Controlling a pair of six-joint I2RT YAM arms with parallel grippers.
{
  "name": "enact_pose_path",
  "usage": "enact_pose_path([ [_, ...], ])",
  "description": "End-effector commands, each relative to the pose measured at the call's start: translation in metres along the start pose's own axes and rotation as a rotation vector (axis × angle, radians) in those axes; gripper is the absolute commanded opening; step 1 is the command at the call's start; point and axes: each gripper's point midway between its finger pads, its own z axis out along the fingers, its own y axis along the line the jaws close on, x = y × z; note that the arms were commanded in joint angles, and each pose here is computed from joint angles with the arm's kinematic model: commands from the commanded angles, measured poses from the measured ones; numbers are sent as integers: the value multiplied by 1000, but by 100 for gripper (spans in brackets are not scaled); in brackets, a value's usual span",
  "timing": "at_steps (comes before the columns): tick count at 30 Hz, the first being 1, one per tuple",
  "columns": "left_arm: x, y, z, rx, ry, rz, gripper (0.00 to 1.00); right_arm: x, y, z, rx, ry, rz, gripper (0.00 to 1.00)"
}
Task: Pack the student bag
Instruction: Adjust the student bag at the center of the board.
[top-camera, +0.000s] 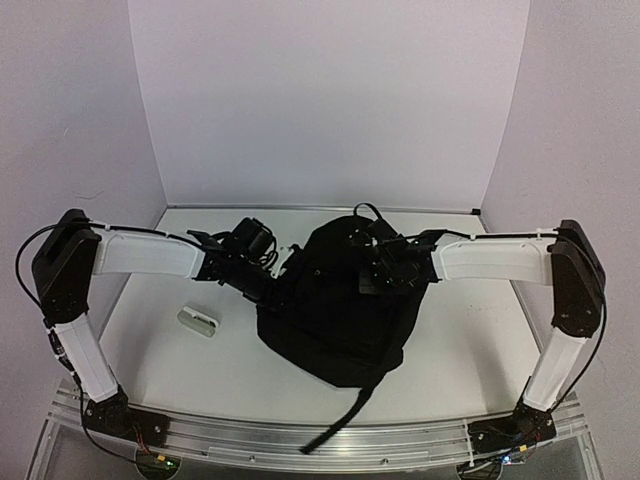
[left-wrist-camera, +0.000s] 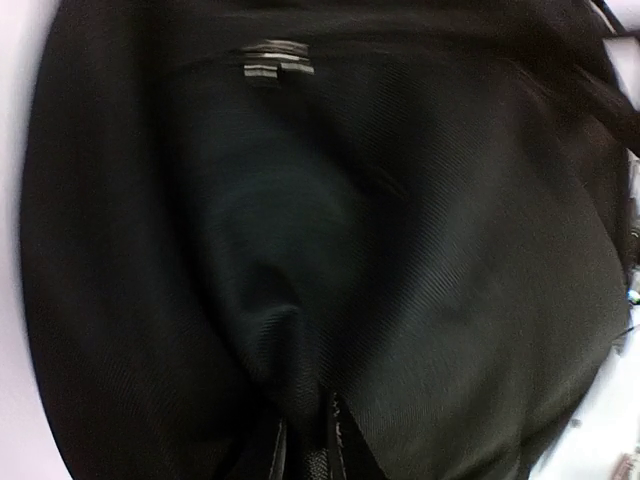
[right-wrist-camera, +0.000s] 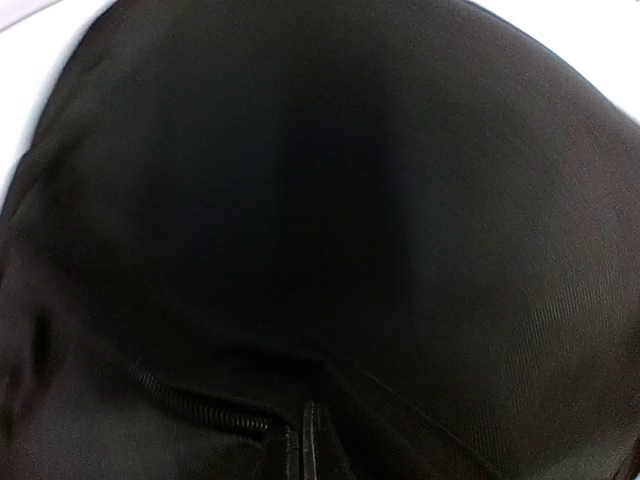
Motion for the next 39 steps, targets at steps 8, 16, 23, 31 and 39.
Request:
enact_pose_path([
  [8, 13, -74, -77, 120, -100, -190, 45, -87, 19, -14, -63, -152, -37, 30],
  [16, -28, -16, -104, 103, -222, -445, 75, -65, 70, -83, -309, -142, -178, 51],
  [23, -36, 4, -80, 97, -219, -529, 86, -26, 107, -89, -410, -68, -293, 46],
  [31, -43, 19, -51, 121, -189, -556, 62, -5, 119, -57, -374, -16, -355, 36],
  [39, -48, 29, -31, 108, -170, -564, 64, 9, 118, -30, -320, 13, -390, 35],
])
